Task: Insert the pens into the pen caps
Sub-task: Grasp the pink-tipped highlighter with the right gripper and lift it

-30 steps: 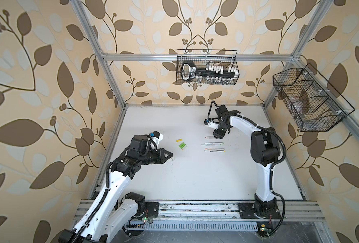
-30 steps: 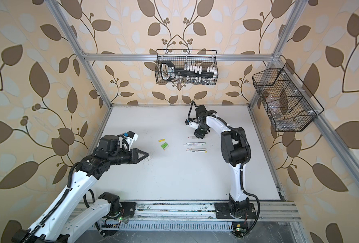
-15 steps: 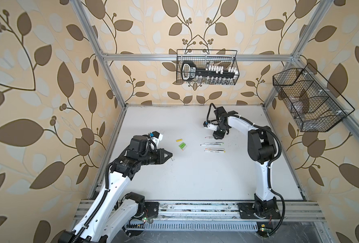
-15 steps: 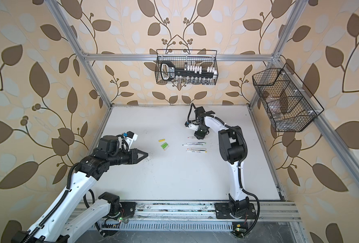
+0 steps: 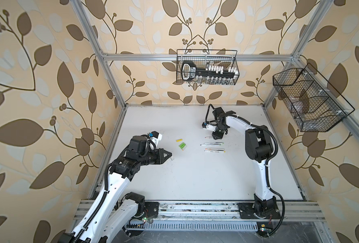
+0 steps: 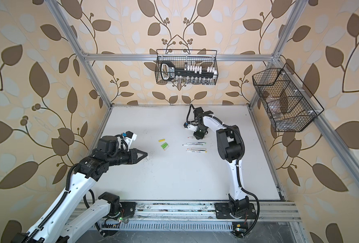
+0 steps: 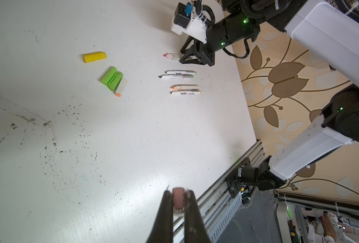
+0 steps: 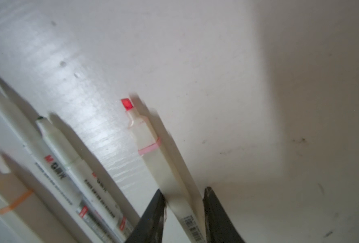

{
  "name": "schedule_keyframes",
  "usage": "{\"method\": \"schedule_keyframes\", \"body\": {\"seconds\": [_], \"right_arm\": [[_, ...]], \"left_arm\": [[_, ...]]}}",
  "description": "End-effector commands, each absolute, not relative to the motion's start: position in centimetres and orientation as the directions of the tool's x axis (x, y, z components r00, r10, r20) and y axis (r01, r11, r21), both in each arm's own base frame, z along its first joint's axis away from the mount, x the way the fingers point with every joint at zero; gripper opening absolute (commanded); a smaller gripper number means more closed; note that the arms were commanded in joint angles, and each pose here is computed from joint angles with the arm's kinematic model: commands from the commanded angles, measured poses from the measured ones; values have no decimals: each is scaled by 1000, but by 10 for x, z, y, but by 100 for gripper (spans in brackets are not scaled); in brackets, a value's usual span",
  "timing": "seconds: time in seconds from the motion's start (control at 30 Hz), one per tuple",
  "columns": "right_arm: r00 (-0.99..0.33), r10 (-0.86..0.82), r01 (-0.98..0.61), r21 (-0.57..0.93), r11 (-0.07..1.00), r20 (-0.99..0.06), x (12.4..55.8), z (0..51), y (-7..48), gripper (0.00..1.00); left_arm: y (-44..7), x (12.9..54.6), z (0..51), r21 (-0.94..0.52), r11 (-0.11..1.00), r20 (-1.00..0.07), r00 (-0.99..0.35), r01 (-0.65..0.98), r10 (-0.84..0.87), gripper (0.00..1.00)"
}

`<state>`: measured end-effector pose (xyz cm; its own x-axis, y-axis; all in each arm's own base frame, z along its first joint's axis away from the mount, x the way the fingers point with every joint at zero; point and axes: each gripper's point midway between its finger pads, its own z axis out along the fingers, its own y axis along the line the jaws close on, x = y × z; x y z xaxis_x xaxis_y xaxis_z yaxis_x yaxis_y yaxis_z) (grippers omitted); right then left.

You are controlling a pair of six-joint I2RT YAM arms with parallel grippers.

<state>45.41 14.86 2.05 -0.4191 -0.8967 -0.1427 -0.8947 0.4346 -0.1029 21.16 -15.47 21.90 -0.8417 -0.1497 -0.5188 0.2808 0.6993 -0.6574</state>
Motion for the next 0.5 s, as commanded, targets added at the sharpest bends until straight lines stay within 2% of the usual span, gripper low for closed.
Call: {"method": "schedule_keyframes", "body": {"seconds": [0.0, 0.27, 0.47], "right_arm": [[-387, -915, -919, -28, 392, -117, 440, 2, 161, 31], [-366, -926, -928, -29, 370, -91, 434, -9, 171, 20], [-348, -932, -928, -103, 358, -101, 439, -2, 176, 16]], "left_arm": [[-154, 212, 230, -641, 698, -559, -817, 320, -139, 0], [-154, 215, 231, -652, 690, -554, -819, 314, -150, 0], [-156, 221, 231, -667, 684, -538, -825, 295, -170, 0]]}}
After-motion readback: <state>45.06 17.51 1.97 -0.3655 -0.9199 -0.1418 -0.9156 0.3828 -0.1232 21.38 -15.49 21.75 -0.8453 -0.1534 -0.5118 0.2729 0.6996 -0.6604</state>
